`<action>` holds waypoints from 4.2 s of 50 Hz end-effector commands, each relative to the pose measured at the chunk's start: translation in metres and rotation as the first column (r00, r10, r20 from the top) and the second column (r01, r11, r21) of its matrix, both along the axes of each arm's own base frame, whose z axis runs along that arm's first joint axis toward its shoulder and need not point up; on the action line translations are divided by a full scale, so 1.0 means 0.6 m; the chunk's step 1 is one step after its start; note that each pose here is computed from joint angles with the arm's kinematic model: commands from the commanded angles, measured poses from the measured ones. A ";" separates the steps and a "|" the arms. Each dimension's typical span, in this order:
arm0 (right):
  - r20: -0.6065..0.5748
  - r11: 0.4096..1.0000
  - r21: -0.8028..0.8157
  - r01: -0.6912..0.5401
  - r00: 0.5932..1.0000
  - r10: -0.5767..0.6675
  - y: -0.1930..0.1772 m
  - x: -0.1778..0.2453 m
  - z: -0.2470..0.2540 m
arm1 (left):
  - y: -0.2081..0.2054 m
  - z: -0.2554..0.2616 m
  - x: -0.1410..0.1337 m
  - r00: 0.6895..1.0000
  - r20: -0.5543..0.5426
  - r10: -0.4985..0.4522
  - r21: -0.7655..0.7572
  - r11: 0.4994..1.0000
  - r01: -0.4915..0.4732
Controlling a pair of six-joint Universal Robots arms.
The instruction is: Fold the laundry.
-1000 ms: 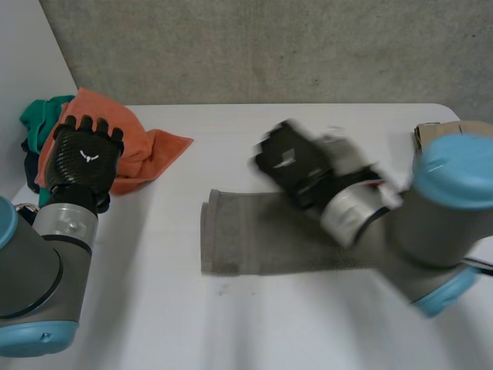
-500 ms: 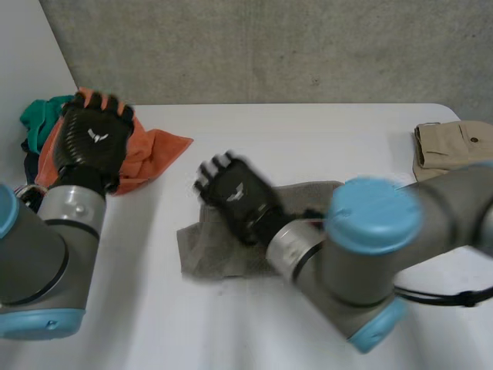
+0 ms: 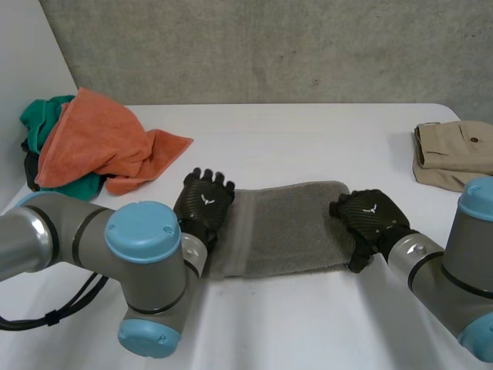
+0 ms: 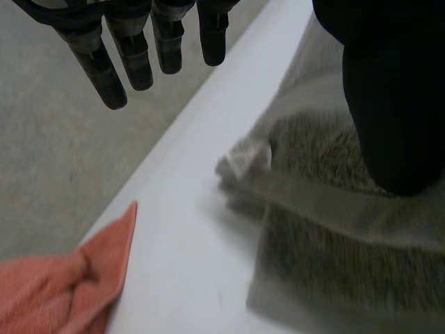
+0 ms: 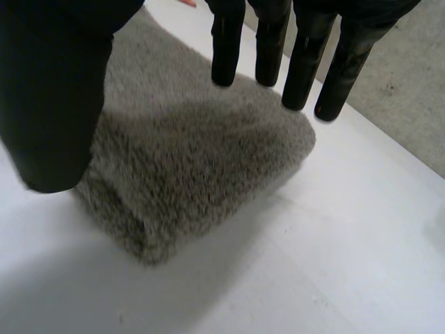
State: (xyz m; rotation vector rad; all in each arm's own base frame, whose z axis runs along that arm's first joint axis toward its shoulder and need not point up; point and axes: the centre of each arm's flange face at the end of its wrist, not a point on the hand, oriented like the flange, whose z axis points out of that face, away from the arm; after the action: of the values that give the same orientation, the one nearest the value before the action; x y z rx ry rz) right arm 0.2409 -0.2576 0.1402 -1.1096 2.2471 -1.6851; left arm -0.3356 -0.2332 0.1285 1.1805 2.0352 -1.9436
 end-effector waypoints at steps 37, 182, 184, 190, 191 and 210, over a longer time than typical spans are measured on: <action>-0.458 0.439 -0.463 -0.770 0.632 0.625 0.224 0.273 -0.020 | -0.005 0.148 0.143 0.957 -0.093 0.275 -0.137 0.949 -0.286; 0.136 0.598 -0.777 0.195 0.980 -0.144 -0.464 -0.205 0.056 | -0.001 0.262 0.046 0.880 -0.374 -0.293 0.015 0.947 0.322; 0.123 0.607 -0.770 0.198 0.979 -0.164 -0.471 -0.228 0.024 | 0.000 0.260 0.046 0.880 -0.374 -0.294 0.017 0.946 0.324; 0.041 0.661 -0.720 0.209 0.965 -0.260 -0.477 -0.296 -0.089 | 0.008 0.265 0.047 0.877 -0.375 -0.301 0.009 0.945 0.328; 0.023 0.663 -0.721 0.204 0.962 -0.270 -0.476 -0.305 -0.095 | 0.009 0.265 0.047 0.876 -0.375 -0.302 0.009 0.944 0.329; -0.047 0.732 -0.652 0.198 0.953 -0.299 -0.436 -0.391 -0.042 | 0.020 0.271 0.041 0.868 -0.378 -0.321 -0.001 0.938 0.347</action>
State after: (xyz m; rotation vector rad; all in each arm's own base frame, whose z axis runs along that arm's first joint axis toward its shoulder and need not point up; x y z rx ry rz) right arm 0.0041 -0.5271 0.1046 -1.1620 1.8964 -2.7755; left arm -0.3099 -0.2236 0.2887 1.3350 2.2134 -2.4365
